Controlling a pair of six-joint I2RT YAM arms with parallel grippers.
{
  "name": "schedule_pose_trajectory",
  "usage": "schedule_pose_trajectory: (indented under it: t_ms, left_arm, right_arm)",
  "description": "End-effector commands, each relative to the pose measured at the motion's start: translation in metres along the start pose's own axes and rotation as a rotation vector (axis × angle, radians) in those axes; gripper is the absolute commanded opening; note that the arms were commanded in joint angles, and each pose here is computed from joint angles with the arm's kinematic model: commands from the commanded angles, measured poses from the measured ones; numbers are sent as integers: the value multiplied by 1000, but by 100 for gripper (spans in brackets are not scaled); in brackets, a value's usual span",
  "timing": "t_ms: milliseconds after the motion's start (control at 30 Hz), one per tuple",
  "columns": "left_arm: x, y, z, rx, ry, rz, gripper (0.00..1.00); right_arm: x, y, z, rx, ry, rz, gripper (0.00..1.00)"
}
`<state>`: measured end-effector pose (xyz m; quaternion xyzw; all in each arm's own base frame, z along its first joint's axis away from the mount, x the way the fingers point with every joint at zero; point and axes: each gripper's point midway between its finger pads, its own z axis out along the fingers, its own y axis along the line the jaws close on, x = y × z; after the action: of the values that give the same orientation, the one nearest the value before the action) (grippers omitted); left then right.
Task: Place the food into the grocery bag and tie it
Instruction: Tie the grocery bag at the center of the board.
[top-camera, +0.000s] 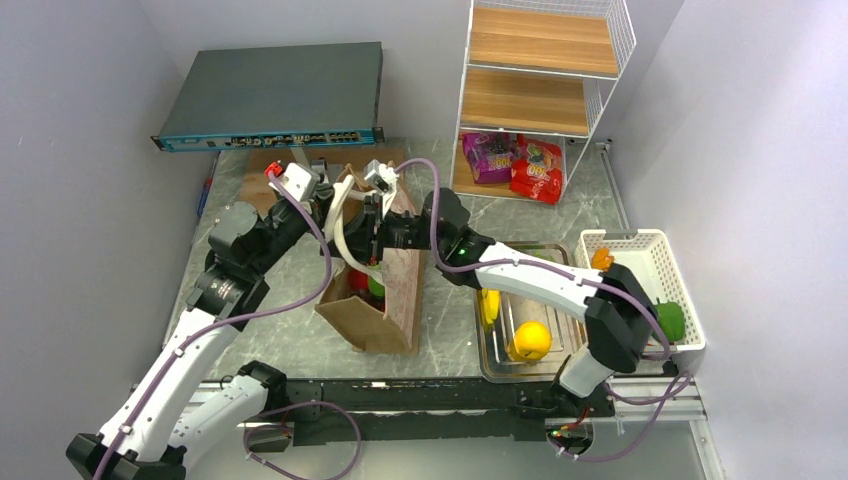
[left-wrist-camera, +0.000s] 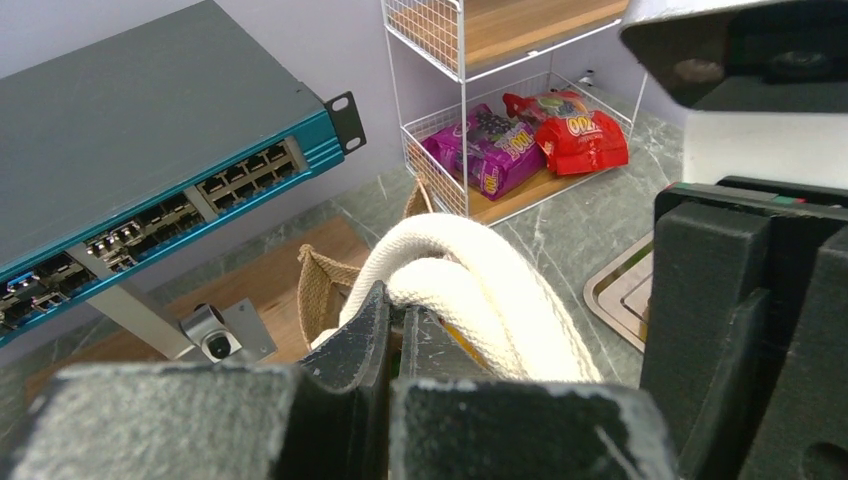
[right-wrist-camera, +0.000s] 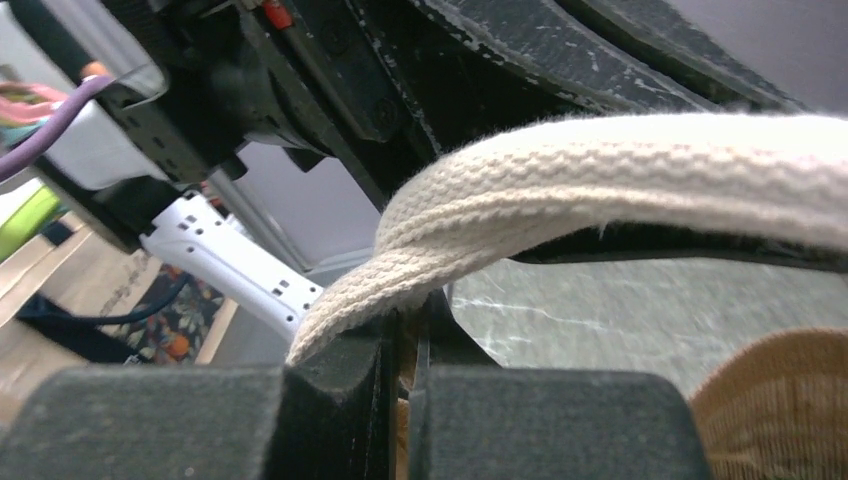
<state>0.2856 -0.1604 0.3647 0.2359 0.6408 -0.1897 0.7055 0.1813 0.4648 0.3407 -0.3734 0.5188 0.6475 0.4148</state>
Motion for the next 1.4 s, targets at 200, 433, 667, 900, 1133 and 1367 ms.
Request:
schedule_pose_trajectory:
  t_ms: [200, 433, 667, 900, 1133, 1367]
  left_arm:
    - [-24, 0, -2, -1, -66, 12, 0]
    - [-25, 1, -3, -10, -68, 17, 0]
    - [-18, 4, -4, -24, -41, 20, 0]
    - [-17, 9, -4, -56, -37, 15, 0]
    - [-16, 15, -6, -91, -34, 16, 0]
    - [-14, 25, -8, -151, -27, 18, 0]
  right_arm:
    - [-17, -40, -41, 463, 43, -25, 0]
    - [-18, -44, -57, 591, 74, -30, 0]
    - [-22, -52, -73, 713, 77, -12, 0]
    - [-26, -55, -89, 814, 71, -5, 0]
    - [-33, -53, -98, 899, 73, -29, 0]
    - [-36, -59, -115, 1017, 55, -21, 0]
